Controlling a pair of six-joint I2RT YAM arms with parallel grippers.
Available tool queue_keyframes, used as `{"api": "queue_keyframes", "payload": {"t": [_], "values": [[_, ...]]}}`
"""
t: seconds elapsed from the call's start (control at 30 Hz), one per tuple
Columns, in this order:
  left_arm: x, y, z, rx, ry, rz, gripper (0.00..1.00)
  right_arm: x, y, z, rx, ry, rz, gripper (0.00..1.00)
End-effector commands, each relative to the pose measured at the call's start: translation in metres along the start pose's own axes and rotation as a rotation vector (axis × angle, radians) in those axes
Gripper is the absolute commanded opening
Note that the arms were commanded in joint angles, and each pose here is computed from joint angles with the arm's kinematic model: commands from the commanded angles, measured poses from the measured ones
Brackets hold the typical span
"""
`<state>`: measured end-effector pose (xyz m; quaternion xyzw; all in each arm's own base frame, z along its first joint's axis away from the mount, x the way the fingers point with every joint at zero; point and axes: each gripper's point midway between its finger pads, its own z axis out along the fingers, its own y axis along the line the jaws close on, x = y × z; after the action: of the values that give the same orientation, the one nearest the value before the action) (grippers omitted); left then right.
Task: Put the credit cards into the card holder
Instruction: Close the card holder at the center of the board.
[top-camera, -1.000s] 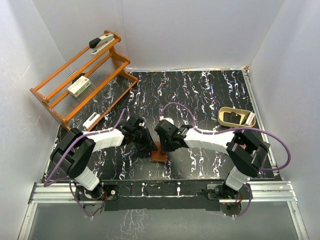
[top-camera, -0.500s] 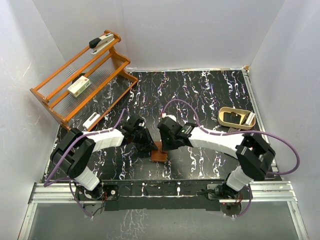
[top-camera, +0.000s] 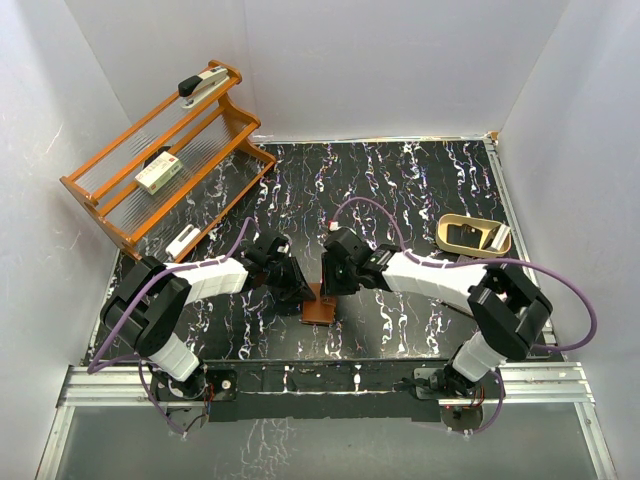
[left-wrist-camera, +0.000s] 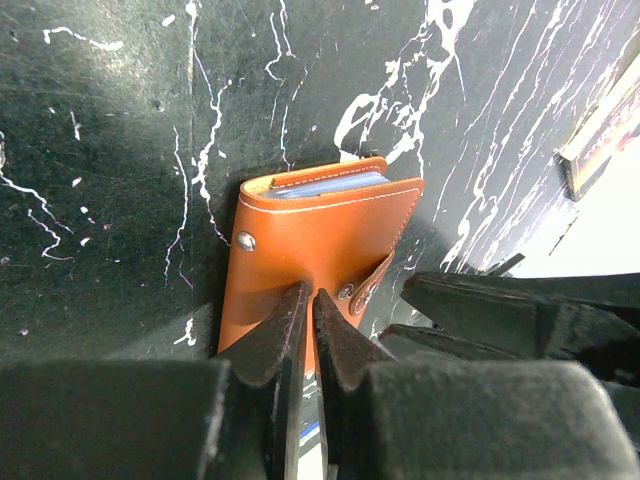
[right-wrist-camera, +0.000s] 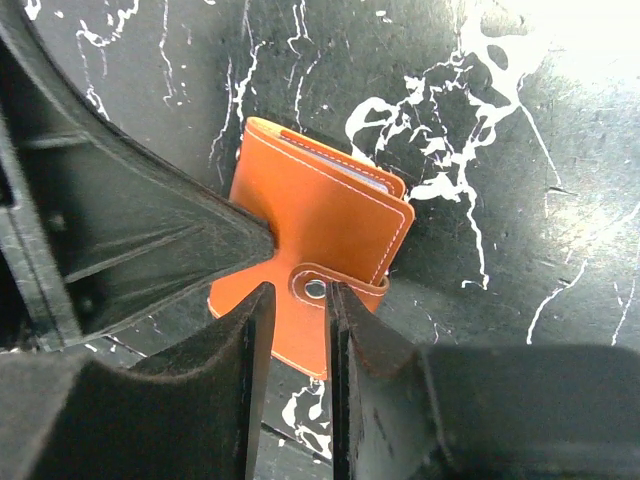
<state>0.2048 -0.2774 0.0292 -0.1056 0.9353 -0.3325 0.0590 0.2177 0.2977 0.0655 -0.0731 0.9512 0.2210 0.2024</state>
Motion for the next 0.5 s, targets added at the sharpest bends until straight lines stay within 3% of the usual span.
{"api": "queue_keyframes", "payload": {"t": [0.0, 0.47], "values": [[0.008, 0.016, 0.000, -0.068, 0.023, -0.010, 0.07, -0.002, 0.009, 0.007, -0.053, -0.012, -0.004, 0.26], [0.008, 0.014, 0.003, -0.050, 0.022, -0.024, 0.07, 0.013, 0.008, 0.009, -0.086, 0.030, -0.015, 0.25]]}}
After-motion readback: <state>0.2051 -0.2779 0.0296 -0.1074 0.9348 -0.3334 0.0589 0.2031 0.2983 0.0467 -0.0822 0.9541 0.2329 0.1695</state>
